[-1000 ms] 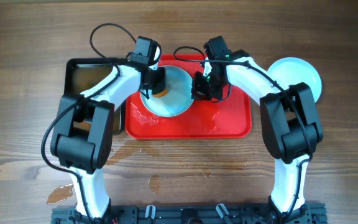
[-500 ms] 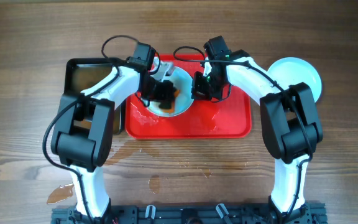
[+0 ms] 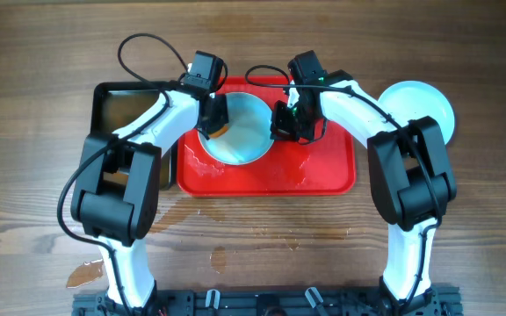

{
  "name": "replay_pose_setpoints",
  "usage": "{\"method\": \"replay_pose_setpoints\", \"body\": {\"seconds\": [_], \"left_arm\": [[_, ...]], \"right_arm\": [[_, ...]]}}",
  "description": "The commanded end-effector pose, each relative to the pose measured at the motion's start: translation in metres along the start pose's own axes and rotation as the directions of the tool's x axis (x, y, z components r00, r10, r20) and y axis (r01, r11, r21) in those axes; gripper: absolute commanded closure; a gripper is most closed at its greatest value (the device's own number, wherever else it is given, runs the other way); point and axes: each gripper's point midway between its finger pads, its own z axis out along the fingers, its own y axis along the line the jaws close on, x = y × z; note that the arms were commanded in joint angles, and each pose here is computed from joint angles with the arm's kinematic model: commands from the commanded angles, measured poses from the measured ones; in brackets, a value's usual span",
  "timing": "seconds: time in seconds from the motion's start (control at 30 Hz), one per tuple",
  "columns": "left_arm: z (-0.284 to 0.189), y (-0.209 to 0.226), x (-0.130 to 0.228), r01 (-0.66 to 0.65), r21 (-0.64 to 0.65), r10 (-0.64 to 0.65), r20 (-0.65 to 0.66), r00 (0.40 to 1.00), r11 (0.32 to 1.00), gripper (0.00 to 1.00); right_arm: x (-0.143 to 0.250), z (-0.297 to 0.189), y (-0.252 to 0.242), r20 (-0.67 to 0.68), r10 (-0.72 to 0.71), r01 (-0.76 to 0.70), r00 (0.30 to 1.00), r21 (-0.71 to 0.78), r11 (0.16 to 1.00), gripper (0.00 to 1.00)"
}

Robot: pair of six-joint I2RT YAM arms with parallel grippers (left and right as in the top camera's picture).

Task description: Clean dirty plates on tray and stack at the side

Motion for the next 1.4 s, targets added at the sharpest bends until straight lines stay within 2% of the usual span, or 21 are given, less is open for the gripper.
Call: {"method": "replay_pose_setpoints", "body": {"seconds": [0.0,0.03,0.07,0.1,0.17,0.37,0.53,0.63,0.77,0.87,0.97,1.07,1.17,1.37], "left_arm": [[0.029,0.015,0.101,-0.074,0.026,0.079,-0.365,0.928,0.997,0.96],[0.024,0.003,0.113,-0.106,0.126,0.149,-0.413,0.898,0.986,0.96],[0.014,-0.015,0.126,-0.141,0.282,0.259,-0.44,0.86,0.949,0.96],[0.006,-0.03,0.133,-0.161,0.404,0.342,-0.428,0.837,0.9,0.96],[-0.002,-0.052,0.132,-0.201,0.559,0.446,-0.344,0.826,0.804,0.96],[0.013,-0.068,0.091,-0.298,0.561,0.449,-0.149,0.881,0.772,0.96],[0.028,-0.06,0.056,-0.388,0.444,0.445,-0.027,0.895,0.808,0.96],[0.037,-0.046,0.034,-0.315,0.316,0.335,-0.011,0.942,0.895,0.96],[0.045,-0.008,0.017,-0.155,0.09,0.157,-0.01,0.988,0.984,0.87],[0.046,0.02,0.018,-0.036,-0.051,0.036,-0.019,0.999,0.998,0.86],[0.044,0.034,0.039,0.038,-0.112,-0.049,-0.103,0.993,0.993,0.96],[0.029,0.026,0.071,0.044,-0.057,-0.058,-0.265,0.962,0.997,0.96],[-0.002,0.003,0.068,0.078,0.043,-0.059,-0.334,0.941,0.996,0.96],[-0.08,-0.019,0.009,0.084,0.141,-0.055,-0.2,0.978,0.986,0.96]], "right_arm": [[0.002,0.009,-0.003,-0.019,-0.014,0.014,1.0,0.001,1.0,0.96],[0.002,0.009,-0.003,-0.019,-0.015,0.015,1.0,0.001,1.0,0.96],[0.002,0.009,-0.003,-0.02,-0.014,0.014,1.0,0.0,1.0,0.96],[0.003,0.009,-0.002,-0.023,-0.015,0.014,1.0,-0.006,1.0,0.96],[0.002,0.009,0.0,-0.023,-0.017,0.016,1.0,-0.016,1.0,0.96],[0.003,0.009,0.001,-0.024,-0.02,0.02,1.0,-0.019,1.0,0.96],[0.003,0.009,0.001,-0.024,-0.021,0.02,1.0,-0.018,1.0,0.96],[0.003,0.009,0.001,-0.025,-0.023,0.022,0.999,-0.018,1.0,0.96],[0.003,0.009,0.002,-0.025,-0.027,0.026,0.999,-0.018,0.999,0.96],[0.004,0.01,0.003,-0.026,-0.031,0.031,0.999,-0.018,0.999,0.96],[0.004,0.01,0.003,-0.026,-0.034,0.034,0.999,-0.018,0.999,0.96],[0.004,0.01,0.003,-0.025,-0.034,0.034,0.999,-0.019,0.999,0.95],[0.003,0.01,0.003,-0.022,-0.033,0.033,0.999,-0.02,0.999,0.96],[0.003,0.01,0.003,-0.021,-0.037,0.036,0.999,-0.017,0.999,0.96]]}}
